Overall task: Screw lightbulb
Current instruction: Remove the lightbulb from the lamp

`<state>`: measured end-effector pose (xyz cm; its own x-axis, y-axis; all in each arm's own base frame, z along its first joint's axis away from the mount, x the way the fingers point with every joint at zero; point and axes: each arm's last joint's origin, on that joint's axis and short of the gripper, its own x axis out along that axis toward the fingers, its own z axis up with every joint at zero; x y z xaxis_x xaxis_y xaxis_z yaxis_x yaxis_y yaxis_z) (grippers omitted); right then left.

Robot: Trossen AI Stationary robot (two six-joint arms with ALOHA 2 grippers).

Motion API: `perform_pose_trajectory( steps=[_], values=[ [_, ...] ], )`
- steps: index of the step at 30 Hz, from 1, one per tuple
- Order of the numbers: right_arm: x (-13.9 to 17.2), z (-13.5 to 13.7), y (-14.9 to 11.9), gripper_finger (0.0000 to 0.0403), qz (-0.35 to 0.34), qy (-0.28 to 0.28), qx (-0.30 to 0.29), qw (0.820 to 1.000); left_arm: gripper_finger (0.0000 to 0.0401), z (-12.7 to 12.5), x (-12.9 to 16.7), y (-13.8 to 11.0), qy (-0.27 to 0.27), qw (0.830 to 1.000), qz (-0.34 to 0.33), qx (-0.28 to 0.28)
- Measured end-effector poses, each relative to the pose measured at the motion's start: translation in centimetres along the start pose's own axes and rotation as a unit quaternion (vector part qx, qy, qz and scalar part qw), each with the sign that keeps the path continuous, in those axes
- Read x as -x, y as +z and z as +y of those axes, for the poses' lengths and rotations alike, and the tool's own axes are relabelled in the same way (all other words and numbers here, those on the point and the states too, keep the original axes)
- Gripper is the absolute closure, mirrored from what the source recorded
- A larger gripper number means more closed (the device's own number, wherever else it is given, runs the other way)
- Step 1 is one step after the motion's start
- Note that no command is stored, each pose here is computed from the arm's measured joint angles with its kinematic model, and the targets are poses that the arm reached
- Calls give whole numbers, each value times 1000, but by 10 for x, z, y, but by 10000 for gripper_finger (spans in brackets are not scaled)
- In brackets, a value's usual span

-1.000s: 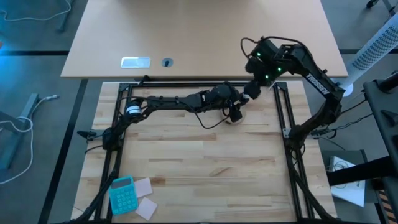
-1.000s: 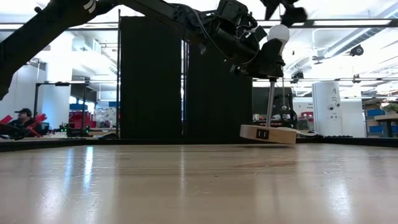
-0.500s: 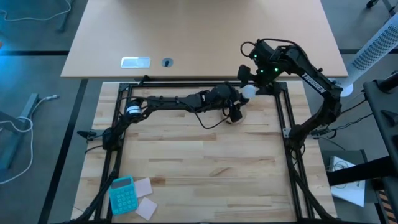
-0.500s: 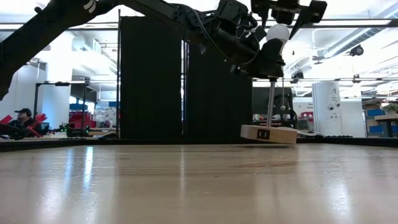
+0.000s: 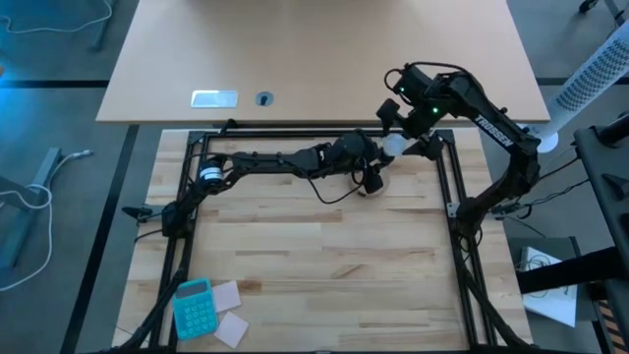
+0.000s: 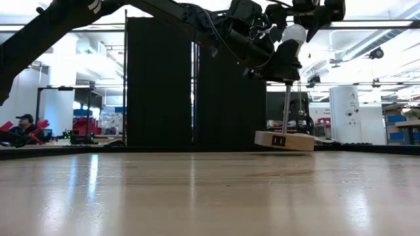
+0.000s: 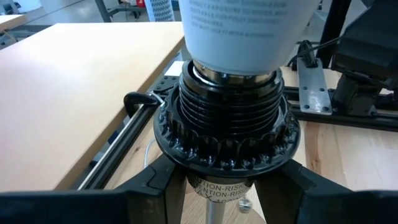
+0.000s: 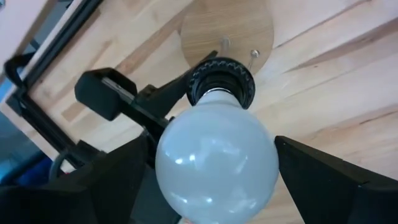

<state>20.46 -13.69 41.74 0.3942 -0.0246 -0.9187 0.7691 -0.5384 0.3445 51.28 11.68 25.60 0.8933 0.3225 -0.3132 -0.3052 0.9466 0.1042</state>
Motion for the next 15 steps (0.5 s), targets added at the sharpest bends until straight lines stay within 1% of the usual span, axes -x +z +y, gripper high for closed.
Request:
perform_pose_trajectory(
  steps=[9, 11, 15],
  values=[
    [-1, 0, 0, 64, 1, -2, -32, 999, 256, 0, 0, 0, 0, 1000, 1, 0],
    [-1, 0, 0, 80, 1, -2, -37, 999, 256, 0, 0, 0, 0, 1000, 1, 0],
    [-1, 0, 0, 126, 1, -2, -37, 999, 256, 0, 0, 0, 0, 1000, 1, 0]
  ],
)
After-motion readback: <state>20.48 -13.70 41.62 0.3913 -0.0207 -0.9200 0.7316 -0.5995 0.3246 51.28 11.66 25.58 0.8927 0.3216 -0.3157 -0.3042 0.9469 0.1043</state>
